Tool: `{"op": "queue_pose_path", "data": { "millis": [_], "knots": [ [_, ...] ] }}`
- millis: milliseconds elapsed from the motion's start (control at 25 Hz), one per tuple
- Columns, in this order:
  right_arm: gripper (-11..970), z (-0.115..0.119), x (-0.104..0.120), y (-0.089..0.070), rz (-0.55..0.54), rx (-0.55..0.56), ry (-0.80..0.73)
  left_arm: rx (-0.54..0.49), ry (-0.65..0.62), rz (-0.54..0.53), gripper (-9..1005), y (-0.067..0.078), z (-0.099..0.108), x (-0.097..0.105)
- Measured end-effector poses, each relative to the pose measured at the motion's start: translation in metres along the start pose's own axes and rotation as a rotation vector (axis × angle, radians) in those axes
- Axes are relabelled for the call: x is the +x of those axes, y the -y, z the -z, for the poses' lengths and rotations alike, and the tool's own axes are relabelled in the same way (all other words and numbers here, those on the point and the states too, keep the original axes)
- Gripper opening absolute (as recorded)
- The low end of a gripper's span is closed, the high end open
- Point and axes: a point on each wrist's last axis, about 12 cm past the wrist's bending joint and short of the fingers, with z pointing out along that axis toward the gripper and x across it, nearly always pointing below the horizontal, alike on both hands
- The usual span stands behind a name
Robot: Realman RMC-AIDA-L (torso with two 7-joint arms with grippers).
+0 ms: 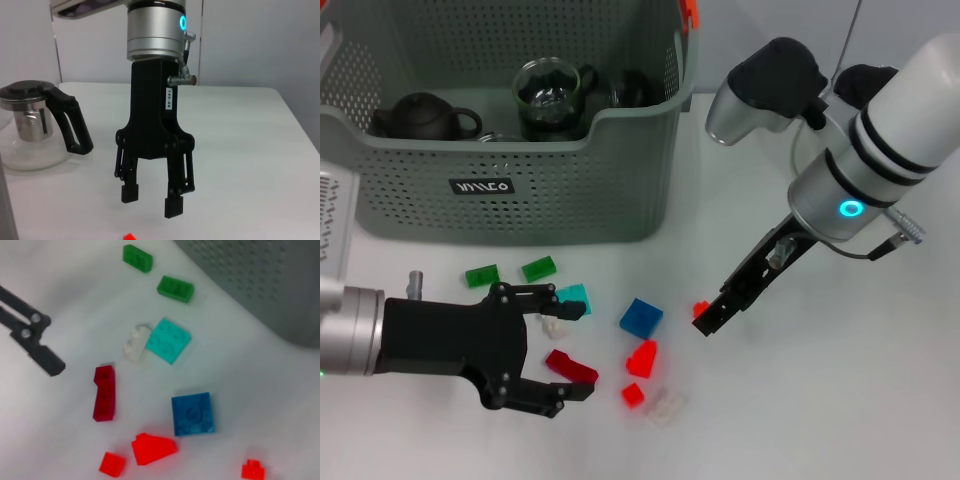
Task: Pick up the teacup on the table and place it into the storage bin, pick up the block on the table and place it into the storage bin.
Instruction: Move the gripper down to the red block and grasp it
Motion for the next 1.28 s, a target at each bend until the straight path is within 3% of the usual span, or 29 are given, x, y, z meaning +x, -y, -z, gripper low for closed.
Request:
{"op": "queue_pose_path", "data": {
  "millis": [640, 1280],
  "knots": [
    [820, -0.029, -0.010, -0.011, 0.032, 0.118, 0.018, -0.005, -0.011, -0.019, 848, 0.003, 0.002, 0.006],
    [796, -0.034, -0.014, -0.015, 0.042, 0.155, 0.010, -0.012, -0.023, -0.013, 848, 0.002, 0.001, 0.008]
  ]
}}
